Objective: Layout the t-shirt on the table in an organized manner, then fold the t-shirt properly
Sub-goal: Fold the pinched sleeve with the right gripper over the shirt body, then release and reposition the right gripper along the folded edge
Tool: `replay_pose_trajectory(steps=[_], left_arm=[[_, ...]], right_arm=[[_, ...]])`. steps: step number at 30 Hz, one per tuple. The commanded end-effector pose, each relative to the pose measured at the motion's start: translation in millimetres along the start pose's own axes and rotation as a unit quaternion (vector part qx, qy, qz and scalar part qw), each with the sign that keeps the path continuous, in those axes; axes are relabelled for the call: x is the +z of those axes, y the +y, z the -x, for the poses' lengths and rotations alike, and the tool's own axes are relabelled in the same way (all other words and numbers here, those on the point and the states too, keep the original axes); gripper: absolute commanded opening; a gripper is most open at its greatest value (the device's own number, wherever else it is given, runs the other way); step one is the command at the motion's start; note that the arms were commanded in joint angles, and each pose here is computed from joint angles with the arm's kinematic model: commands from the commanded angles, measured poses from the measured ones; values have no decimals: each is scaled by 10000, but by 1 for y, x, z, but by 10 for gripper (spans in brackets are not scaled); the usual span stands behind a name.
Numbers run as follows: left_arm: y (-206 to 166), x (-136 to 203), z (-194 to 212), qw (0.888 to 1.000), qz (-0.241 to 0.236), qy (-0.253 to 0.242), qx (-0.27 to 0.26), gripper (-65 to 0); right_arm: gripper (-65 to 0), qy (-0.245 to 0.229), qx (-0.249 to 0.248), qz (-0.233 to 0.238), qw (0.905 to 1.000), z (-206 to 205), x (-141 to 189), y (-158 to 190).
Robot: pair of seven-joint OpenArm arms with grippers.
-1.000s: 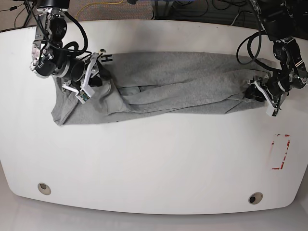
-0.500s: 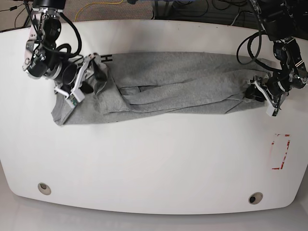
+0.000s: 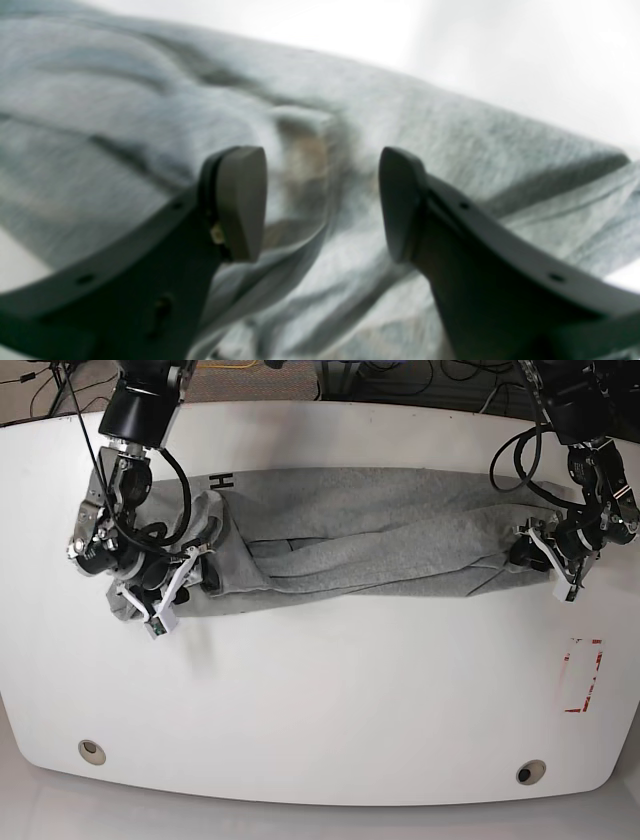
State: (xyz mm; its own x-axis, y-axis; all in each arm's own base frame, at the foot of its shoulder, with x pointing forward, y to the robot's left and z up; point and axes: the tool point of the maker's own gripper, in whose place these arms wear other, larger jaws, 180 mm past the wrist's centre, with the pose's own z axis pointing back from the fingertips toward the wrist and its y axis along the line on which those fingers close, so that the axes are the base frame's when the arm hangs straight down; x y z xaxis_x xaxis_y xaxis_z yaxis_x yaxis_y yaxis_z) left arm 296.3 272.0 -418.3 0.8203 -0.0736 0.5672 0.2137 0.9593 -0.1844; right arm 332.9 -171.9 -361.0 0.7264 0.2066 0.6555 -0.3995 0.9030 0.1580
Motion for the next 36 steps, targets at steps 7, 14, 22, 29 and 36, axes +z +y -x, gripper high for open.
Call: replay_pose_trajectory(steps=[7,14,22,29,36], left_arm=[[10,2,20,9984,-216,509,-65,-390],[9,2,20,9985,-210,507,-61,-390],[9,2,20,9985,-210,500,-62,-390],[10,2,20,9985,-216,501,-65,-390],[10,2,19,9985,-217,494,-67,-390]], right_arm=[[-304,-280,-223,-355,9987,-12,-18,9],[-306,-224,-186,-898,9955,-5,-27,43],[-461,-156,-270,-1322,9907,10,-31,69],[-631,-270,-120,-1319,9908,10,-21,77],[-628,-346,374,-1195,9915,1,2,90]])
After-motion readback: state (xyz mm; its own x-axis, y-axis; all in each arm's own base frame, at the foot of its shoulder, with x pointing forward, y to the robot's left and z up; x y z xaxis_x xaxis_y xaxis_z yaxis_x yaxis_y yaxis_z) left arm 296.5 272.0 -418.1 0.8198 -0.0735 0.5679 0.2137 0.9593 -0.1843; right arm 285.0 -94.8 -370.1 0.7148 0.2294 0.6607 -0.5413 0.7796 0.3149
